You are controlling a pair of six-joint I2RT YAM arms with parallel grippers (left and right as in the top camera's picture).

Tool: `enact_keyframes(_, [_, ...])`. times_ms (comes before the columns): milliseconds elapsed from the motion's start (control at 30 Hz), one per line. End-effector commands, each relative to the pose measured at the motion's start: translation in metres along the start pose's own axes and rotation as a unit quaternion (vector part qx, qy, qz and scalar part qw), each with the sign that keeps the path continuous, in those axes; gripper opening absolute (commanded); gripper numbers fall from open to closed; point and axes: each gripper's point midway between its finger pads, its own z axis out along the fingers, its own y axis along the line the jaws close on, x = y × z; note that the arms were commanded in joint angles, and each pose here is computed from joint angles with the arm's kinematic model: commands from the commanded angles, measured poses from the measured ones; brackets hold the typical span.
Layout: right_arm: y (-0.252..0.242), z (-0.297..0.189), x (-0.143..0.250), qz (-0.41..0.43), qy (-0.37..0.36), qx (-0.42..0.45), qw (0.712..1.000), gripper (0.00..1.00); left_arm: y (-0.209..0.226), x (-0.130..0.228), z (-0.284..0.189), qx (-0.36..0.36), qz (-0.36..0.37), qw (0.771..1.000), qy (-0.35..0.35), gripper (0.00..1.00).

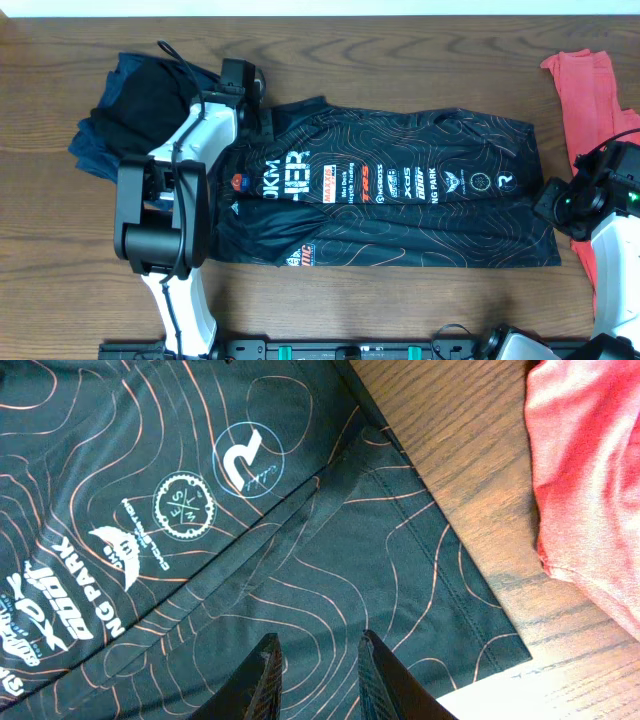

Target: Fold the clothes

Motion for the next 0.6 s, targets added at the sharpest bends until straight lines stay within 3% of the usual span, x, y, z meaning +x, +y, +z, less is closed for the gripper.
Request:
enact_keyframes(0, [0.002, -0.007, -0.008, -0.011, -0.015, 0.003, 1.000, 0.25, -0.002, -0.008, -0.013, 0.003, -0.001, 1.000, -0.018, 0.22])
enact_keyframes(567, [0.002, -0.007, -0.008, -0.011, -0.014, 0.003, 1.000, 0.25, 0.002, 0.006, -0.004, -0.002, -0.003, 1.000, 0.003, 0.20])
